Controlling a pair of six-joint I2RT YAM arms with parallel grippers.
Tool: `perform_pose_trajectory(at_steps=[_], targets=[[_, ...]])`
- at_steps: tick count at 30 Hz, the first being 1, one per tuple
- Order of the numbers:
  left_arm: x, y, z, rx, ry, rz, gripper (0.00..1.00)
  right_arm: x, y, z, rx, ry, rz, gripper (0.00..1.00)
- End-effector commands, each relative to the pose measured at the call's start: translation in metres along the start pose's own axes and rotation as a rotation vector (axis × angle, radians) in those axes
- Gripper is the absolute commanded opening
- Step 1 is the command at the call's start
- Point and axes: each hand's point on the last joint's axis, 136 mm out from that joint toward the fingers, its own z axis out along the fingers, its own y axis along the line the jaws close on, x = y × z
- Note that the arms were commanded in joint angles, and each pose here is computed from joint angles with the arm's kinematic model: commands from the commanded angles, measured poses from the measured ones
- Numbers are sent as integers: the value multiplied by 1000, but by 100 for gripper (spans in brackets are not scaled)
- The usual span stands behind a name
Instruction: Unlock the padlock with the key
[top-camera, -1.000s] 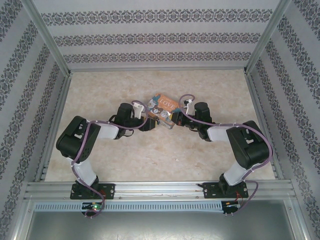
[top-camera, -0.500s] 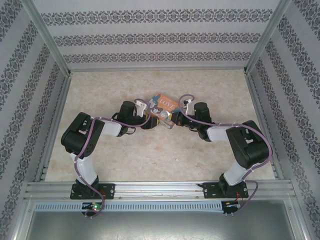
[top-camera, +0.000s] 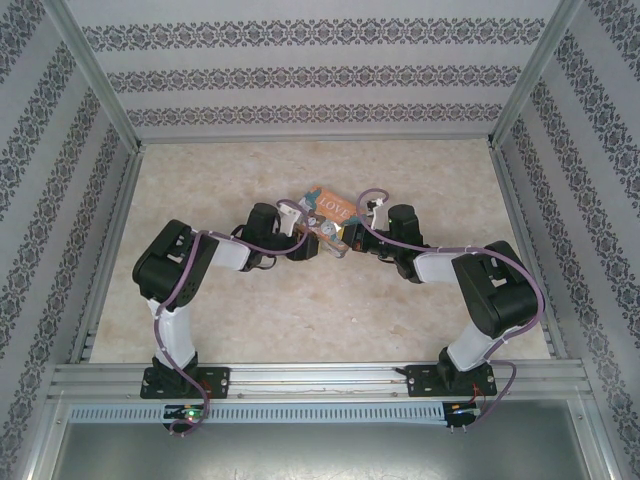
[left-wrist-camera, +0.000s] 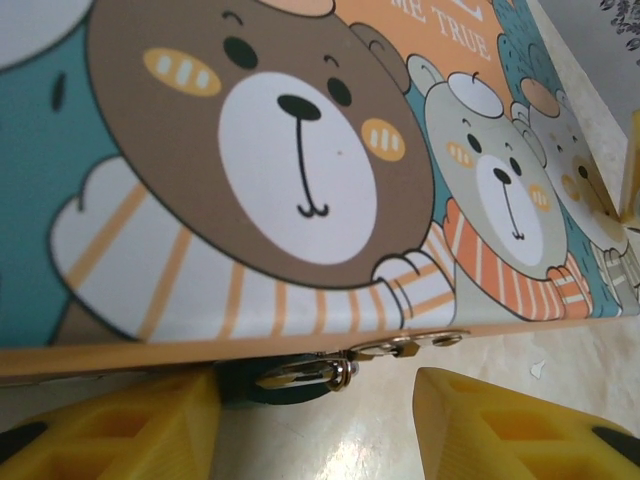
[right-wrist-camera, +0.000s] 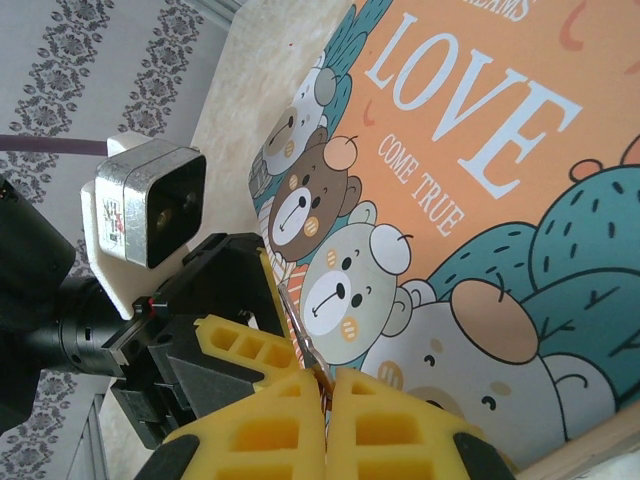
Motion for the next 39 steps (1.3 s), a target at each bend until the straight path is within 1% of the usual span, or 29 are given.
perform_pose_trajectory(at_steps=[1,9,18,28,39], targets=[[4,-3,10,-4,30,34,54,22,-17,4,58,60,24,0],[8,0,16,-62,59,63,52,23,-18,4,59,61,21,0],[6,1,22,-113,75,83,47,22,-17,4,55,61,19,0],[-2,-1,22,-132,59,78,35,22,-14,3,48,61,15,0],[-12,-15,15,-117,24,68,24,15,-3,-2,31,40,-6,0]])
